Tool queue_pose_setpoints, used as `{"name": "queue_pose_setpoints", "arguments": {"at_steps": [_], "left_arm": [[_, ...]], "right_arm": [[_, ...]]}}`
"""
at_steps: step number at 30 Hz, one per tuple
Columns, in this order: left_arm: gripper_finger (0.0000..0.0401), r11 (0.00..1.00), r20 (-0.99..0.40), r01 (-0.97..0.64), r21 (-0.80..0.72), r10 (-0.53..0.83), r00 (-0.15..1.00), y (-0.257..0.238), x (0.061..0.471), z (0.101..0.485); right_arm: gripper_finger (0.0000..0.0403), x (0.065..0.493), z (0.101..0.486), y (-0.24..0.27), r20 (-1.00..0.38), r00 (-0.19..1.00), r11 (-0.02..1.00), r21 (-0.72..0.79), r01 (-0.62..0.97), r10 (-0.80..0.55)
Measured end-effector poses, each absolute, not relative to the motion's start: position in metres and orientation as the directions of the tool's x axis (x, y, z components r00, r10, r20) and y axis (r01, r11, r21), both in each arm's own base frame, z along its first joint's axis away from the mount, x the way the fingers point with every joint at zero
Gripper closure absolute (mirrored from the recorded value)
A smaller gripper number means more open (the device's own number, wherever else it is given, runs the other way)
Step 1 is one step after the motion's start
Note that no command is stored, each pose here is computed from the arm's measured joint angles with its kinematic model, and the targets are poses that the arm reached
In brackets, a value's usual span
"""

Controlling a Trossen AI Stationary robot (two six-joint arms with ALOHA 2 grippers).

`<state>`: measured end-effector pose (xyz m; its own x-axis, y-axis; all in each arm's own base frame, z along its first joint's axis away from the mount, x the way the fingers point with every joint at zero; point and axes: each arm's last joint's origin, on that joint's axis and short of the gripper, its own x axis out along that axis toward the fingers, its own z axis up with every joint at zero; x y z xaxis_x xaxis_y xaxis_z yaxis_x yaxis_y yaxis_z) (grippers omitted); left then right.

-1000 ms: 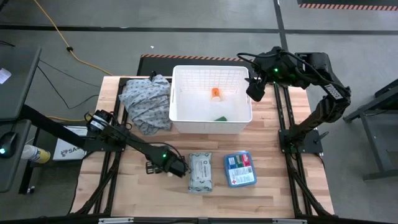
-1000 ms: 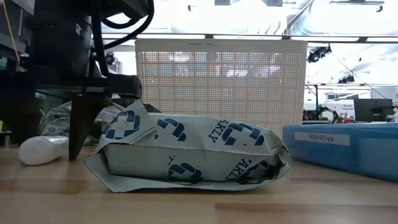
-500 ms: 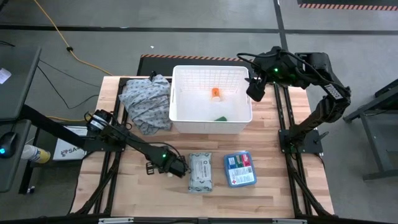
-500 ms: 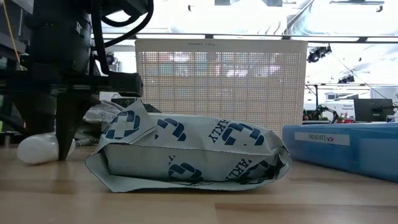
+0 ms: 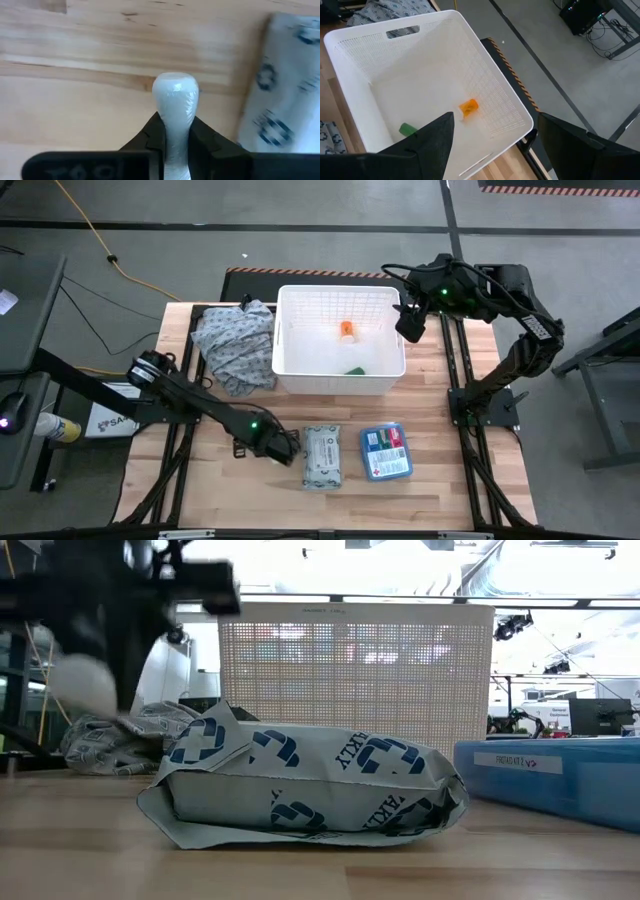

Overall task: Pick & place medical supplies in basket/bin
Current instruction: Put the white gauze in the white bin

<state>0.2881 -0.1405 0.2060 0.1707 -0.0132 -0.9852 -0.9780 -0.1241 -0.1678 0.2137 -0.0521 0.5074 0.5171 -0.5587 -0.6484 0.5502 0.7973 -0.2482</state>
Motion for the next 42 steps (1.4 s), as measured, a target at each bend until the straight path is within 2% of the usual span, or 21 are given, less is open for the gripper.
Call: {"name": "queue_pose_setpoints", "arguments": {"at_steps": [8,19,34,42], "left_arm": [[0.0319,-0.032,-0.965,-0.966,-0.258,0.062,0.255,-0.143,0.300,0.273],[0.0321,0.122,-0.831,-0.862,-0.492,0.229,0.506,-0.138,0.306,0.360],[0.0320,0.224,-0.667,-0.770,-0.598,0.395,0.632,-0.129,0.306,0.400],[0.0320,0.287,-0.572,-0.742,-0.606,0.490,0.657,-0.101,0.312,0.428]], "right_arm": [[0.0126,0.214,0.507,-0.052,-0.648,0.517,0.797,-0.248,0.550,-0.559],[0.0126,0.214,0.507,-0.052,-0.649,0.517,0.797,-0.248,0.550,-0.558],[0.0126,0.214,0.507,-0.052,-0.649,0.517,0.797,-0.248,0.550,-0.558],[0.0126,0.214,0.507,-0.052,-0.649,0.518,0.798,-0.248,0.550,-0.558]]}}
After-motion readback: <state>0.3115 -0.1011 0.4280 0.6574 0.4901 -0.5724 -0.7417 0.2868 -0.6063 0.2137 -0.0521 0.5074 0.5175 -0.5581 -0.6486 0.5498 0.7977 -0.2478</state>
